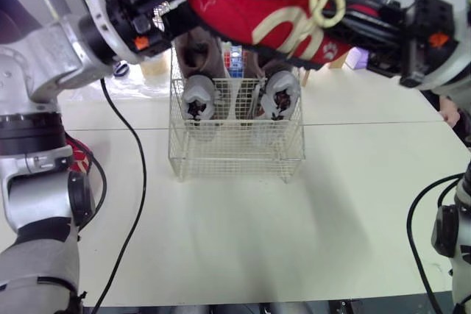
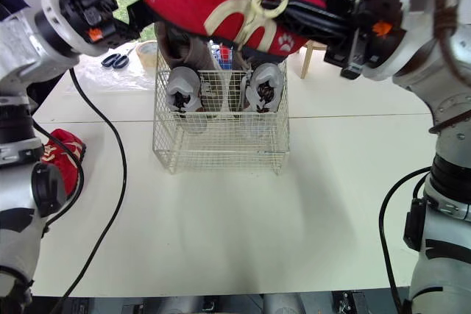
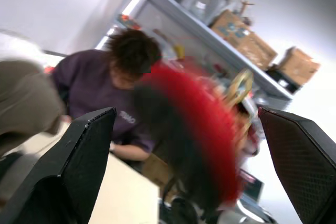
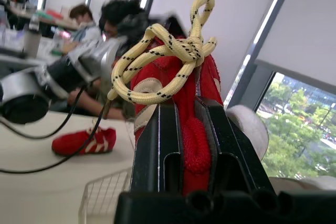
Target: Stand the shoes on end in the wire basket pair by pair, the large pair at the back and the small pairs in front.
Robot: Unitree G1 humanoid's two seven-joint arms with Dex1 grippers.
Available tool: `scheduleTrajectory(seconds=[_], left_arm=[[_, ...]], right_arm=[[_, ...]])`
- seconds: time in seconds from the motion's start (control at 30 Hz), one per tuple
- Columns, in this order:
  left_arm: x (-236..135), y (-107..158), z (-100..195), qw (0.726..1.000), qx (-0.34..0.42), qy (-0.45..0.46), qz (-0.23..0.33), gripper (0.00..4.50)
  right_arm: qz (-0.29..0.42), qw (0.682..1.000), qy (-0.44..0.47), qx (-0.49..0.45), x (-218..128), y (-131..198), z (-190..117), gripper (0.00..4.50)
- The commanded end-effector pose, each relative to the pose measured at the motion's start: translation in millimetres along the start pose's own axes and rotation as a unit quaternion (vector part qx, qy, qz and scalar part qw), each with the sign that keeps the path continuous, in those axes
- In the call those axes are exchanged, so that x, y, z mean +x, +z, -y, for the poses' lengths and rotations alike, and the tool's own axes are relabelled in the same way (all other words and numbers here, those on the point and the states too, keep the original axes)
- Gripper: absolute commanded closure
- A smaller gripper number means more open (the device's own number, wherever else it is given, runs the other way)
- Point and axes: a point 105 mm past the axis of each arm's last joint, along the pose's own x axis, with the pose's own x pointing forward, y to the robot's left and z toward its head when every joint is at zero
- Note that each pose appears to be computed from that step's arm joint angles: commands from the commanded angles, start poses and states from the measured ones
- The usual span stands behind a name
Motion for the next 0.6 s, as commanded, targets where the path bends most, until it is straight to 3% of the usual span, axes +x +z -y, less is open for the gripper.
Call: scheduleTrajectory(seconds=[0.03, 0.07, 0.17, 0.3, 0.4, 0.5, 0.6], left_arm=[[4.4, -2.6, 10.6, 1.000, 0.005, -0.021, -0.018, 0.00], [4.8, -5.3, 9.8, 0.999, 0.005, -0.020, -0.025, 0.00], [4.9, -12.8, 10.9, 0.999, 0.002, -0.028, -0.043, 0.88], [4.0, -11.5, 11.0, 0.999, -0.001, -0.030, -0.039, 2.88], [1.6, -7.9, 9.1, 0.999, -0.001, -0.023, -0.025, 4.11], [-1.9, -4.2, 5.8, 1.000, 0.009, -0.006, -0.009, 4.26], [-14.0, 2.8, 2.9, 0.999, 0.021, 0.009, 0.042, 4.26]], right_arm=[[-0.004, 0.998, 0.006, -0.057, 4.5, 12.5, -4.5, 4.28], [-0.003, 0.998, 0.008, -0.059, 5.5, 13.2, -5.4, 4.28], [0.000, 0.998, 0.012, -0.060, 8.4, 15.3, -6.7, 4.31], [-0.002, 0.998, 0.014, -0.061, 11.0, 14.7, -7.6, 4.31], [-0.005, 0.998, 0.020, -0.056, 12.2, 13.7, -9.6, 4.31], [0.002, 0.999, 0.019, -0.040, 10.2, 13.9, -9.7, 4.31], [0.078, 0.994, -0.071, 0.021, -9.5, 23.8, 20.2, 3.09]])
